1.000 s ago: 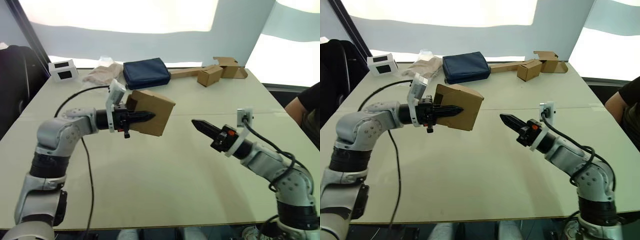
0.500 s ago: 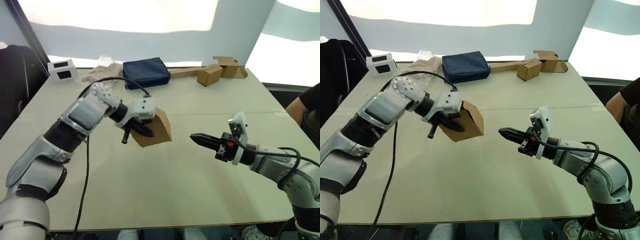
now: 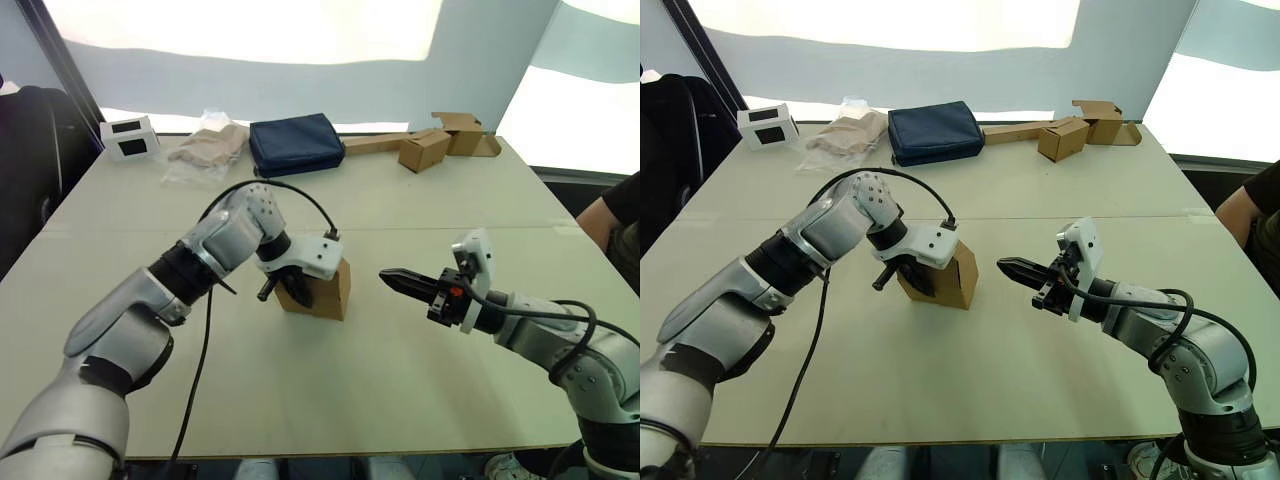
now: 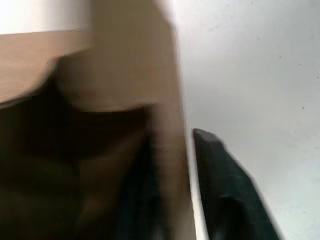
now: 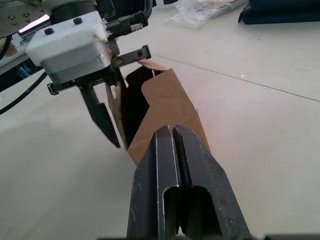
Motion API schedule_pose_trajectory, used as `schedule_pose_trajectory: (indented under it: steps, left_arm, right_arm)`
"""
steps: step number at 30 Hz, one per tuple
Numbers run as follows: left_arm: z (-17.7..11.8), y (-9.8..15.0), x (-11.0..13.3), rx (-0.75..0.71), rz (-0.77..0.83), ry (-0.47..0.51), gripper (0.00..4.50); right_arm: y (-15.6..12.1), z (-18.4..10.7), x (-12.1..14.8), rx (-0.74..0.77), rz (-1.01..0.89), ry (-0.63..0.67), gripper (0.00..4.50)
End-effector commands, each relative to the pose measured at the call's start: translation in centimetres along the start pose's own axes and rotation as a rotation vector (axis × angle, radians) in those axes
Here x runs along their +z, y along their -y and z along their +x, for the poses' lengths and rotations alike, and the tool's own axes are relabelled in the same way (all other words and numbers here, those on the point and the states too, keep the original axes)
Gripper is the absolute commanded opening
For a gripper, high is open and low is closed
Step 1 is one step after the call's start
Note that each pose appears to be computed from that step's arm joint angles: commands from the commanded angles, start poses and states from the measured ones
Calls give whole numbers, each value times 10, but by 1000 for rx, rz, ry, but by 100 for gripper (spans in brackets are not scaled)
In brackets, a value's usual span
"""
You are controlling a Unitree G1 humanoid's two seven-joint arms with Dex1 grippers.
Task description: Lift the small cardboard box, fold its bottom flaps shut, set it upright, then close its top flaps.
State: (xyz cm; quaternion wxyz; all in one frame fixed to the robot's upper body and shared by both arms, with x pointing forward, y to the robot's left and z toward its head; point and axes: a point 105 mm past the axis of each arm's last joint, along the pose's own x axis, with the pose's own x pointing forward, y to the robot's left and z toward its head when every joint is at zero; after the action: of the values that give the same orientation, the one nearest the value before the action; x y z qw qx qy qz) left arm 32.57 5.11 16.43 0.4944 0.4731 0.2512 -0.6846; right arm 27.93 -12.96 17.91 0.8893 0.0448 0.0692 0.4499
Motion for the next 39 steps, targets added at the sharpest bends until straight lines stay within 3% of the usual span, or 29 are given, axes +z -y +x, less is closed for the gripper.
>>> schedule_pose_trajectory:
  steps: [1,5,7,11,19,22,24,31,32,39]
  left_arm:
    - [-6,1,14,8,29,9,230]
    - [-29,-3,43,39,-36,101,397]
    - [-46,-3,56,50,-80,149,449]
    - [-75,-5,66,101,-147,209,449]
    - [-103,-5,42,200,-233,347,449]
    - [-108,-11,18,309,-336,567,379]
    - [-107,-13,9,374,-408,672,301]
    - [-94,-19,-39,582,-550,770,28]
    - [-93,-20,-47,616,-576,770,7]
    - [-72,-11,-99,710,-654,645,7]
  right_arm:
    - [-8,1,12,18,-54,44,0]
    - [-8,-1,11,18,-52,42,0]
    - [-8,-1,10,18,-47,42,0]
    - [-8,1,7,20,-44,34,0]
    - [0,8,7,-13,-60,45,0]
    - [18,16,-2,-96,-78,22,0]
    - [24,20,-10,-125,-86,-10,0]
    - [31,37,-25,-154,-111,-69,0]
    - [32,40,-26,-155,-113,-75,0]
    - [32,52,-40,-160,-128,-132,0]
